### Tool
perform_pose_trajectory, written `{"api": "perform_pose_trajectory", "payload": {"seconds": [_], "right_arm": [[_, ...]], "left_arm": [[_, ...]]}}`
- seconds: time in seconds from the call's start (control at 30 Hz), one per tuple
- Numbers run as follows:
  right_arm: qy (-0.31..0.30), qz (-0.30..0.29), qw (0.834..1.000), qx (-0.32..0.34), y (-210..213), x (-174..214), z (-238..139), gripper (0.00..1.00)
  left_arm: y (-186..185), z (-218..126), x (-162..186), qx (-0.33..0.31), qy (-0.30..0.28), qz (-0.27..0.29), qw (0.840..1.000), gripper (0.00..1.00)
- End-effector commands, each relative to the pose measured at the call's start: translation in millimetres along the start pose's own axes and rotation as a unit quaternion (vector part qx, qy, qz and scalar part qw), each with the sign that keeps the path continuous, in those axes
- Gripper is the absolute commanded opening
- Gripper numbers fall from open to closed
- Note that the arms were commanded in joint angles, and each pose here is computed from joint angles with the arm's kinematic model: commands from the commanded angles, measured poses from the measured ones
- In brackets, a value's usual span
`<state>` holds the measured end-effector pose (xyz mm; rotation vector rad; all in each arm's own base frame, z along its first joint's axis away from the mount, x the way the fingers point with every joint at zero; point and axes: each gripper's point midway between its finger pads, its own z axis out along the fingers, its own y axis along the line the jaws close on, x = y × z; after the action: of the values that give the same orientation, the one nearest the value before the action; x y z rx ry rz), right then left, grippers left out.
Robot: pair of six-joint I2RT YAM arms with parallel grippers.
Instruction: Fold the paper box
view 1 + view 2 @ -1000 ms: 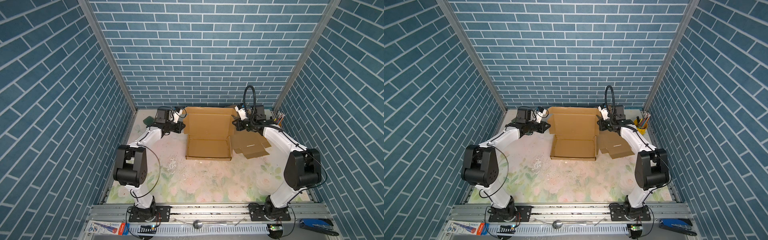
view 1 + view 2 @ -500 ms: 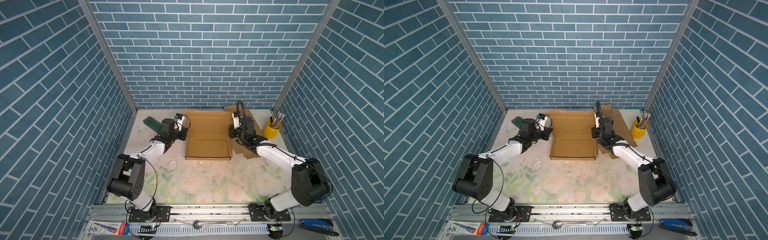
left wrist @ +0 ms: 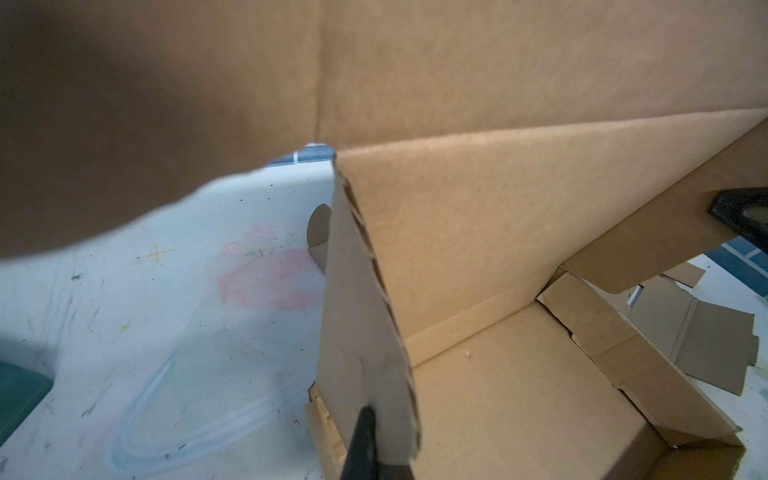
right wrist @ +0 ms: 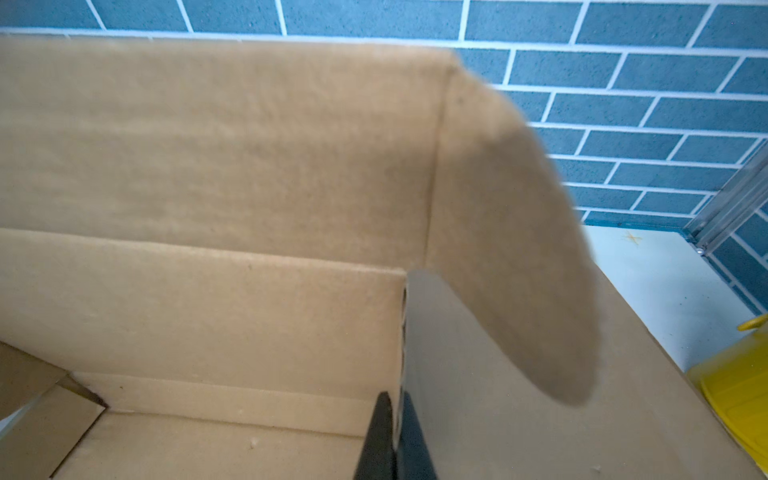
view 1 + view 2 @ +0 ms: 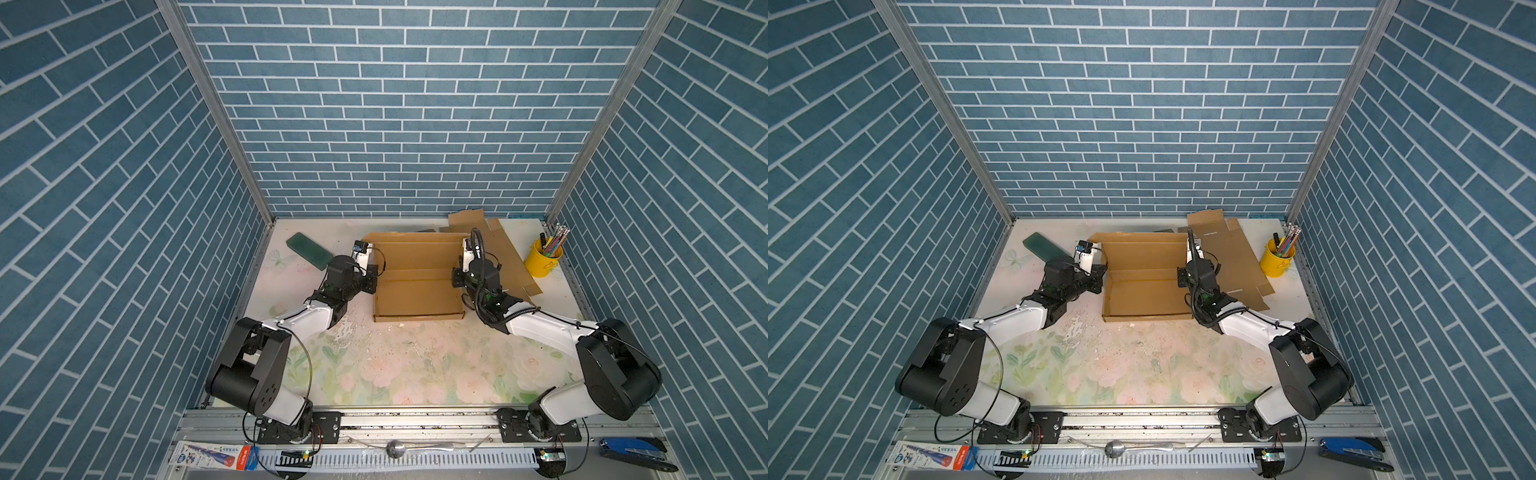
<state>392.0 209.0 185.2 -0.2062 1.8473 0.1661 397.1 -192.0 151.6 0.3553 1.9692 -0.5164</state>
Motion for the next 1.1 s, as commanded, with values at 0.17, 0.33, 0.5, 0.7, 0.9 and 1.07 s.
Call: {"api": "perform_pose_trajectory", "payload": {"seconds": [0.17,0.33,0.5,0.7,0.9,1.07], "right_arm": [[-0.021,-0.005,0.999,-0.037,22,14,-17,0.0],[-0.017,-0.008,0.999,-0.039,20,28,-24,0.0],[-0.013,-0.01,0.999,-0.045,19,45,-31,0.0],[-0.008,-0.009,0.999,-0.053,22,60,-37,0.0],[-0.002,-0.012,0.998,-0.054,23,70,-42,0.0],[0.004,-0.013,0.998,-0.056,23,78,-45,0.0]], "left_arm": [[-25,-5,26,0.033,0.014,0.007,0.999,0.04],[-26,-7,42,0.029,0.022,0.007,0.999,0.04],[-26,-10,59,0.027,0.032,0.005,0.999,0.04],[-25,-17,77,0.021,0.045,0.005,0.999,0.04],[-23,-21,91,0.018,0.051,0.001,0.999,0.04],[-20,-26,99,0.009,0.058,0.003,0.998,0.04]]}}
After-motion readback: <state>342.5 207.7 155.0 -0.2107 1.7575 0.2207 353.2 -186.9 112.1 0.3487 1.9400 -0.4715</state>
